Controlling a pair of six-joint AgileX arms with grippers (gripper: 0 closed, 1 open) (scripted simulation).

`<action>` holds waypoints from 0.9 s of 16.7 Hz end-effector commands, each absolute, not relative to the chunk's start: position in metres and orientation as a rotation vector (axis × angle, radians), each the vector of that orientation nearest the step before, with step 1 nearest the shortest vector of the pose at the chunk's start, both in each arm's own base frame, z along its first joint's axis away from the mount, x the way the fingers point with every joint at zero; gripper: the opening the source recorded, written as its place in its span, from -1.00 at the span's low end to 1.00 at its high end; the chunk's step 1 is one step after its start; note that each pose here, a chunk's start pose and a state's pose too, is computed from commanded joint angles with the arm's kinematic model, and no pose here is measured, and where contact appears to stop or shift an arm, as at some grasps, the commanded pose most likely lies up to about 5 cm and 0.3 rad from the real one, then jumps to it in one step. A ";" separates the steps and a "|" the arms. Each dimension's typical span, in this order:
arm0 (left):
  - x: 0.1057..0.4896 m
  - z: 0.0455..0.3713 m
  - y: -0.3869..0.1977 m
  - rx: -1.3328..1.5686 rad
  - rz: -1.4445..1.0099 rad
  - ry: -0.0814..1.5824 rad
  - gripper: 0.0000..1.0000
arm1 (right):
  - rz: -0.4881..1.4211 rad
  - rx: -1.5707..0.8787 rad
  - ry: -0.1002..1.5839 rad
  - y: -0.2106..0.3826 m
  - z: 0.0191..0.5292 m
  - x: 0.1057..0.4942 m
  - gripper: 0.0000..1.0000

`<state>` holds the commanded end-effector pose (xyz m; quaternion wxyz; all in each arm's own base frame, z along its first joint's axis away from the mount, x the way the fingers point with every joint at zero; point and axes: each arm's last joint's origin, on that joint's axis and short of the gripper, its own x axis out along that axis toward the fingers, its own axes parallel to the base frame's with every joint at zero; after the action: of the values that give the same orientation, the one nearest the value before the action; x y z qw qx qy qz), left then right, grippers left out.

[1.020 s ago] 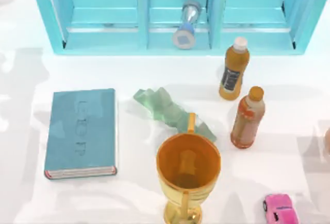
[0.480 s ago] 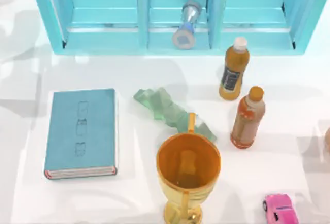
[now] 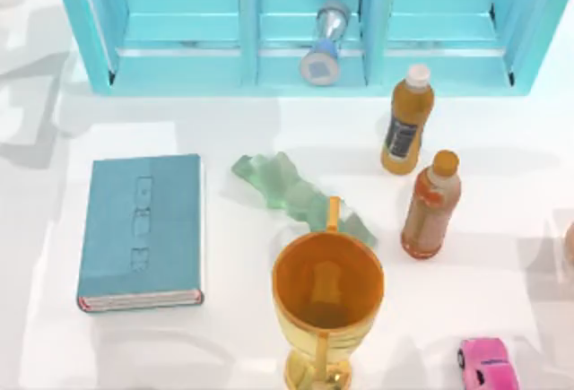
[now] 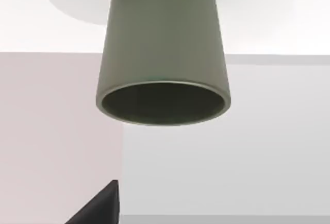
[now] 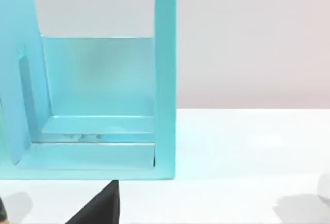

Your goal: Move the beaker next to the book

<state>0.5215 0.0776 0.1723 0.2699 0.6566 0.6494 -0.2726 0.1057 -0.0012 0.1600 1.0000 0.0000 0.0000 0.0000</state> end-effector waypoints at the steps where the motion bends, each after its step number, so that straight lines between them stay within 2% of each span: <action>1: 0.523 0.171 0.077 1.783 -0.729 1.752 1.00 | 0.000 0.000 0.000 -0.001 0.160 0.106 1.00; 9: 0.524 0.168 0.082 1.786 -0.725 1.756 1.00 | 0.000 0.000 0.000 -0.001 0.160 0.106 1.00; 15: 0.530 0.128 0.123 1.791 -0.719 1.751 1.00 | 0.000 0.000 0.000 -0.001 0.160 0.106 1.00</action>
<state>0.5296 0.1231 0.1282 0.2647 0.6627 0.6480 -0.2662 0.1057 -0.0012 0.1600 1.0000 0.0000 0.0000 0.0000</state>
